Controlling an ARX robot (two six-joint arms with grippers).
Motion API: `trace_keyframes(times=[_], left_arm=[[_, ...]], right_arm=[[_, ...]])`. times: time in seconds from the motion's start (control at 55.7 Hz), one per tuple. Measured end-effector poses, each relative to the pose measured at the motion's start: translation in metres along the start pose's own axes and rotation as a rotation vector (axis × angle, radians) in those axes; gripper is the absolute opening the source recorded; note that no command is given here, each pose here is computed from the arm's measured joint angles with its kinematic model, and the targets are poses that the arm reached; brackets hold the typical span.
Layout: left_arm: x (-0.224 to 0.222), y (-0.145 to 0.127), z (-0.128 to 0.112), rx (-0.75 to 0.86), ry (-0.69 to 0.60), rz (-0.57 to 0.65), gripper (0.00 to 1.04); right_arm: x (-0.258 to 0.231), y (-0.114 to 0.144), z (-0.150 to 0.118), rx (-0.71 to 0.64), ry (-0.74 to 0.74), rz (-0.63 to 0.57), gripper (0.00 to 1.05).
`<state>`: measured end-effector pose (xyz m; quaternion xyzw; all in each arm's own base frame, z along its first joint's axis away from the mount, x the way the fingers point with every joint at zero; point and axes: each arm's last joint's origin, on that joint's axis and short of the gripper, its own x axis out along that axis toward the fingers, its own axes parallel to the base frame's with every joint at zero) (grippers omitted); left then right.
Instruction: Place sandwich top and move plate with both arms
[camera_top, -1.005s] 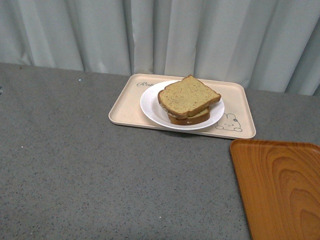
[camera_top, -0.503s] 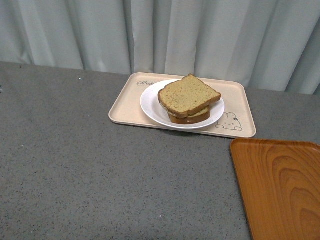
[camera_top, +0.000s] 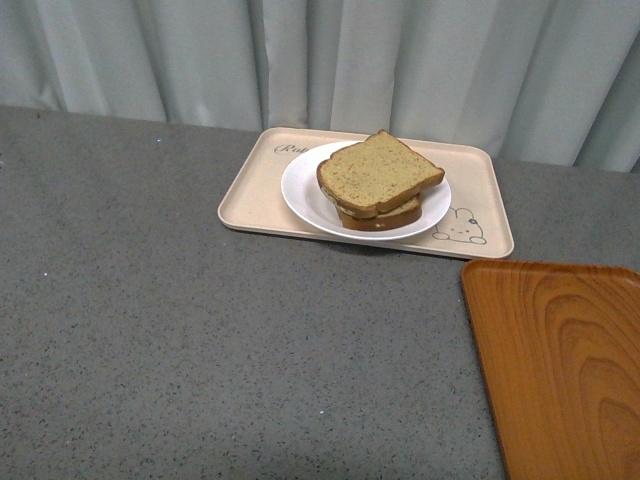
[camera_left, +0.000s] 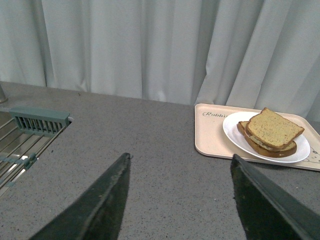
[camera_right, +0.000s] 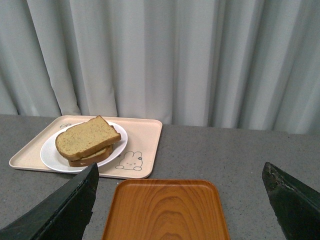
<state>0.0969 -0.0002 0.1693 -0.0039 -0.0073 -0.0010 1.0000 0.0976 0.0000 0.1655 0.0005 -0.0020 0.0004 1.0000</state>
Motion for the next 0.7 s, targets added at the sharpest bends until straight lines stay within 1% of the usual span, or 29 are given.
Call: trace_keyframes(times=[0.126, 0.162, 0.215, 0.287, 0.7], left_arm=[[0.0, 0.0, 0.0, 0.0, 0.0, 0.0, 0.87], [0.0, 0.0, 0.0, 0.0, 0.0, 0.0, 0.94], [0.0, 0.0, 0.0, 0.001, 0.0, 0.0, 1.0], [0.0, 0.0, 0.0, 0.001, 0.0, 0.0, 0.98], [0.0, 0.0, 0.0, 0.002, 0.0, 0.0, 0.98]], right_arm=[[0.0, 0.0, 0.0, 0.0, 0.0, 0.0, 0.96], [0.0, 0.0, 0.0, 0.0, 0.0, 0.0, 0.96], [0.0, 0.0, 0.0, 0.0, 0.0, 0.0, 0.96], [0.0, 0.0, 0.0, 0.0, 0.0, 0.0, 0.96], [0.0, 0.0, 0.0, 0.0, 0.0, 0.0, 0.96]])
